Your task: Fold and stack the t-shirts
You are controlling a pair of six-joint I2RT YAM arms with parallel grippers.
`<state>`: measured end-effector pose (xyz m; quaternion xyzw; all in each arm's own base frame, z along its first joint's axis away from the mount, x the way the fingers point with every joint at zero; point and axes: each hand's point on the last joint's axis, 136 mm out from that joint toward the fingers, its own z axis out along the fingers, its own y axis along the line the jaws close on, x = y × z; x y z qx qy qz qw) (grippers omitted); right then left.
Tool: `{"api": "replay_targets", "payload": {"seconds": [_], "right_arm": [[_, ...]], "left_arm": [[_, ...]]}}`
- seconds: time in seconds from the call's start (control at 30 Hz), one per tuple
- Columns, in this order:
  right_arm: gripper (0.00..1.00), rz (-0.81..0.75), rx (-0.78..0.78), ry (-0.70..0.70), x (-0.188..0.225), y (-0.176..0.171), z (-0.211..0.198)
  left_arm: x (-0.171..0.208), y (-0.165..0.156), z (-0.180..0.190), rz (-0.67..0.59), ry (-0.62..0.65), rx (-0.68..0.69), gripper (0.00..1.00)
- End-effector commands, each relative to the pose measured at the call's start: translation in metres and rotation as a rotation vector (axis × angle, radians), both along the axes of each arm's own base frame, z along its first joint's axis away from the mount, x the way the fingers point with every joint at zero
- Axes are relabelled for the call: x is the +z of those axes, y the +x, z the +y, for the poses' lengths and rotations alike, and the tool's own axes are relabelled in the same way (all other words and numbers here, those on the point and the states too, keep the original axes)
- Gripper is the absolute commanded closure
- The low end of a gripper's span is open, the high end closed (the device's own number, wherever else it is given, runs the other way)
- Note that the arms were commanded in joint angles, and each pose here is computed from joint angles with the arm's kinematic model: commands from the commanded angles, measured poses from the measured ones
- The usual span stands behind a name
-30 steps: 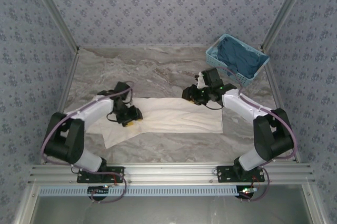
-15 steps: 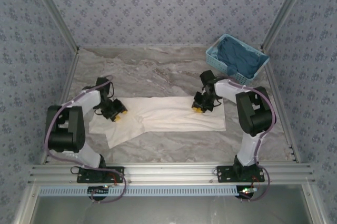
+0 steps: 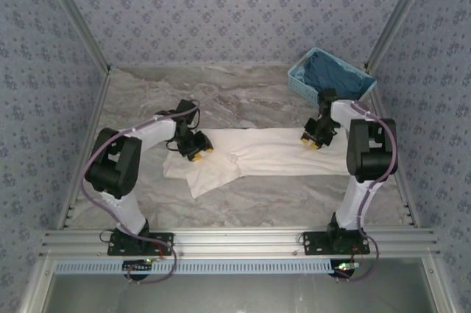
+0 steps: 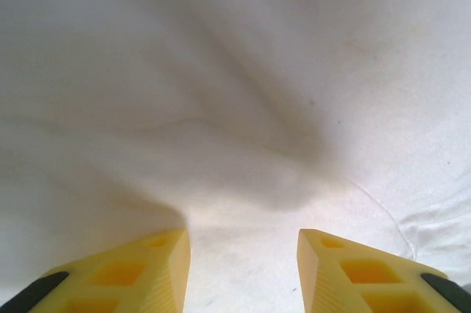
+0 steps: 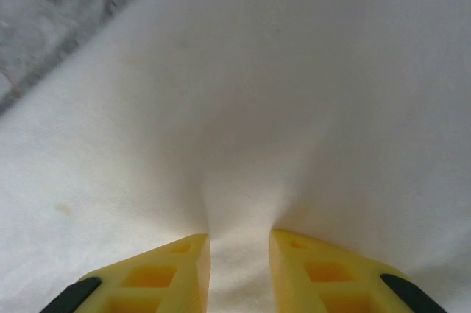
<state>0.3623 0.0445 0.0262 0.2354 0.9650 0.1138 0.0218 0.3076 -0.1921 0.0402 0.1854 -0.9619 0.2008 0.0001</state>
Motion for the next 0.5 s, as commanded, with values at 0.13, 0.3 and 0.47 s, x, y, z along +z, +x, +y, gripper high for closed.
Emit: {"api": "replay_targets", "payload": {"seconds": [0.13,0.3,0.47], "right_arm": [[0.59,-0.355,0.279,0.065,0.091,0.024,0.058],[0.54,-0.455,0.336,0.303,0.116,0.006,0.119],[0.52,-0.486,0.346,0.436,0.123,-0.01,0.154]], "left_arm": [[0.035,-0.02,0.061,-0.051,0.105,0.01,0.57],[0.016,-0.036,0.071,-0.019,0.097,-0.013,0.59],[0.003,-0.027,0.068,-0.057,0.077,-0.001,0.59]]}}
